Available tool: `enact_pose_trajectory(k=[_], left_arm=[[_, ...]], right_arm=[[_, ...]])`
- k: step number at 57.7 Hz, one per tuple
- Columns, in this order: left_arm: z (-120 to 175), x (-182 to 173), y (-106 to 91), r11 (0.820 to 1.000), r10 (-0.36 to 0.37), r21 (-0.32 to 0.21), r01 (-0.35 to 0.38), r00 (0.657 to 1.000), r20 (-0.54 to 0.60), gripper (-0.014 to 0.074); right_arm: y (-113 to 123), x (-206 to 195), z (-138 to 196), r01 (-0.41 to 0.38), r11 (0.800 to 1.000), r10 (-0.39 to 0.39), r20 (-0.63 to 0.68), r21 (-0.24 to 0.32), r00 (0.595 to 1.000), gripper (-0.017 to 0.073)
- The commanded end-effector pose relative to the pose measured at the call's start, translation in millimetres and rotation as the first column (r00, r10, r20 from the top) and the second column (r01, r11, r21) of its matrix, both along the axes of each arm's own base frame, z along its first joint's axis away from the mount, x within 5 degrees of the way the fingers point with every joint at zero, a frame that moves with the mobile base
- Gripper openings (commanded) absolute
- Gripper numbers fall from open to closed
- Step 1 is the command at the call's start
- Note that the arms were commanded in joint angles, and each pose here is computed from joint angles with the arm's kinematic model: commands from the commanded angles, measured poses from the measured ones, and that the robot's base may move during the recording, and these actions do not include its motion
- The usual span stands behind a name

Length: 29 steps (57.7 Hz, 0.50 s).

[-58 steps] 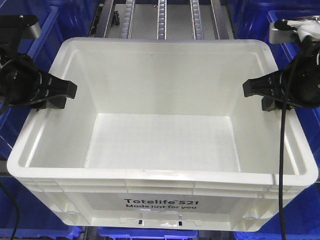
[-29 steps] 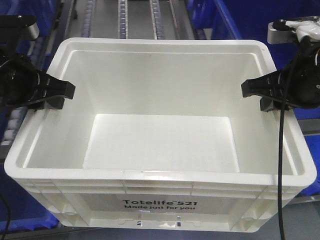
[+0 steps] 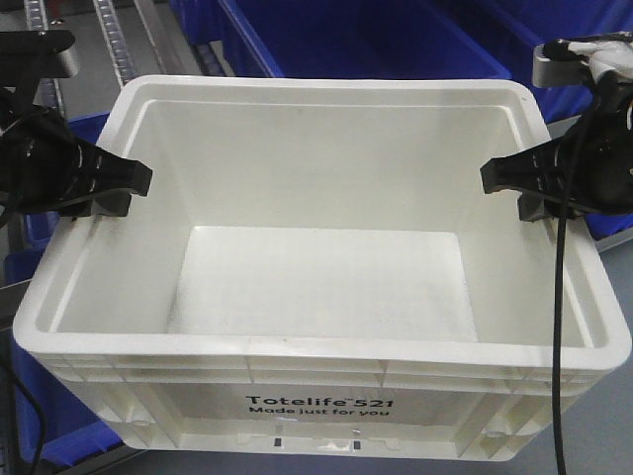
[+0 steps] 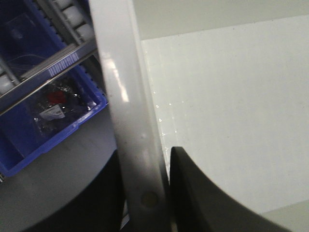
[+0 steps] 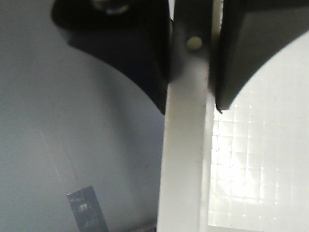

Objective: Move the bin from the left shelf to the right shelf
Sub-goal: 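Hold the crate by both rims while the base turns away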

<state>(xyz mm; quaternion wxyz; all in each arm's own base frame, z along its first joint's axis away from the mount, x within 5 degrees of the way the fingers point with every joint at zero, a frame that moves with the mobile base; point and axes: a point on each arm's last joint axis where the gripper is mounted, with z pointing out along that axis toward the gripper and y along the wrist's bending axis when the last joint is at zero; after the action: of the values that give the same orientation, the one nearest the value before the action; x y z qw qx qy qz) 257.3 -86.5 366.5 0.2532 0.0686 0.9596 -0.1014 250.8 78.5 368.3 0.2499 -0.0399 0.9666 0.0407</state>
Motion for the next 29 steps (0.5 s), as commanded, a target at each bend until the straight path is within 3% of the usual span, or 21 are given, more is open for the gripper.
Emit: enact_pose_trajectory(k=[1,29], left_arm=[[27.7,-4.9,-5.1,0.997,-0.032,-0.064,0.042,0.987,0.156,-0.0006],[27.5,-5.1,-5.1,0.997,-0.032,-0.063,0.042,0.988,0.154,-0.0006]], right_arm=[[-0.2,-2.0,25.8,-0.035,0.999,0.029,0.167,0.028,0.986,0.0013],[-0.2,-2.0,25.8,-0.035,0.999,0.029,0.167,0.028,0.986,0.0013]])
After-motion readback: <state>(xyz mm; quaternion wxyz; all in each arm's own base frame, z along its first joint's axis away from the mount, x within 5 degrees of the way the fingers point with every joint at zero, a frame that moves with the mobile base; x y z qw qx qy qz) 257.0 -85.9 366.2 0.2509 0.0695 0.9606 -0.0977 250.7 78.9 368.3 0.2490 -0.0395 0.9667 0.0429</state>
